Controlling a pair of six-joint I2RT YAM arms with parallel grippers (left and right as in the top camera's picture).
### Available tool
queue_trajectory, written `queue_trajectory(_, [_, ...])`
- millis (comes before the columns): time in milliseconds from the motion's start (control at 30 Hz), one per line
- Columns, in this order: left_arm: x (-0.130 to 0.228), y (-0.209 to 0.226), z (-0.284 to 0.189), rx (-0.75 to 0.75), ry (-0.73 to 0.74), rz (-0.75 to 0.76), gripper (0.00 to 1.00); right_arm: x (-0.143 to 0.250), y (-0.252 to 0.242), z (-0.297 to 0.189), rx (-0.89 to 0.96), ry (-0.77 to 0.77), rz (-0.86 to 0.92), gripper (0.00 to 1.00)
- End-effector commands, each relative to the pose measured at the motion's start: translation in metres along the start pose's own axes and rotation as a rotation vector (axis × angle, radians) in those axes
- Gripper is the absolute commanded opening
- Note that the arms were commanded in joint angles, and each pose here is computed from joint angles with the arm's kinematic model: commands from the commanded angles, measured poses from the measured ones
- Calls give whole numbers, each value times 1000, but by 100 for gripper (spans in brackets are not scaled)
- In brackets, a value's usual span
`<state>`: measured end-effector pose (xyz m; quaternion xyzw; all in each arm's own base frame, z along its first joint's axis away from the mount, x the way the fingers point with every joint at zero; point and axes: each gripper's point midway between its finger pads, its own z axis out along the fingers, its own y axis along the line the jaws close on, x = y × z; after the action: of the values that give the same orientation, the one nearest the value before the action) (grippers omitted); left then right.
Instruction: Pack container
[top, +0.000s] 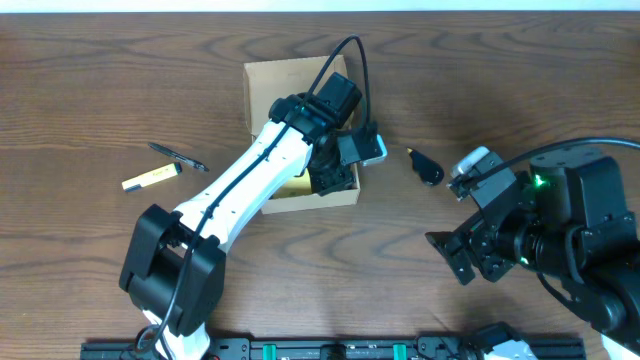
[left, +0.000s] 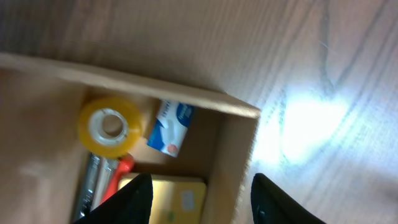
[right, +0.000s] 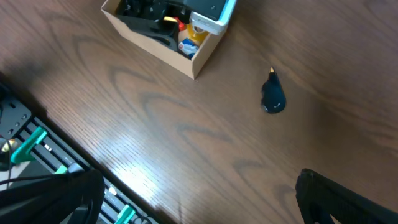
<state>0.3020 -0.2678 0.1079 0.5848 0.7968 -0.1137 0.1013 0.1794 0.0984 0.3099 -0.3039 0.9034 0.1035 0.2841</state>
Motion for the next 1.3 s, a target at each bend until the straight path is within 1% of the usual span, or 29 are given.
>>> queue_trajectory(0, [-4,-9,-9,8,-6,-1,52,0,4,0,-15,-4,-19,99])
queue_trajectory(333, [-8,-14,-15,3,-18,-64,48,0,4,0,-15,-4,-19,99])
queue_trajectory(533, [-15,-17,-45,-41,-89,-55,48,0,4,0,-15,-4,-19,99])
queue_trajectory(667, [-18,-18,-72,-88,-142,-83,47,0,4,0,-15,-4,-19,99])
queue_trajectory(767, [-15,-14,-92,-155,-163,-126,46,0,4,0,-15,-4,-19,99])
queue_trajectory(867, [-4,-7,-111,-246,-158,-214,46,0,4,0,-15,-4,-19,99])
queue_trajectory(967, [15,-2,-125,-319,-121,-311,37,0,4,0,-15,-4,-19,99])
queue_trajectory(1067, [32,2,-137,-330,-122,-427,36,0,4,0,-15,-4,-19,99])
queue_trajectory(1133, [44,8,-143,-330,-117,-475,37,0,4,0,-15,-4,-19,99])
queue_trajectory(1267, [78,30,-154,-336,-100,-629,36,0,4,0,-15,-4,-19,99])
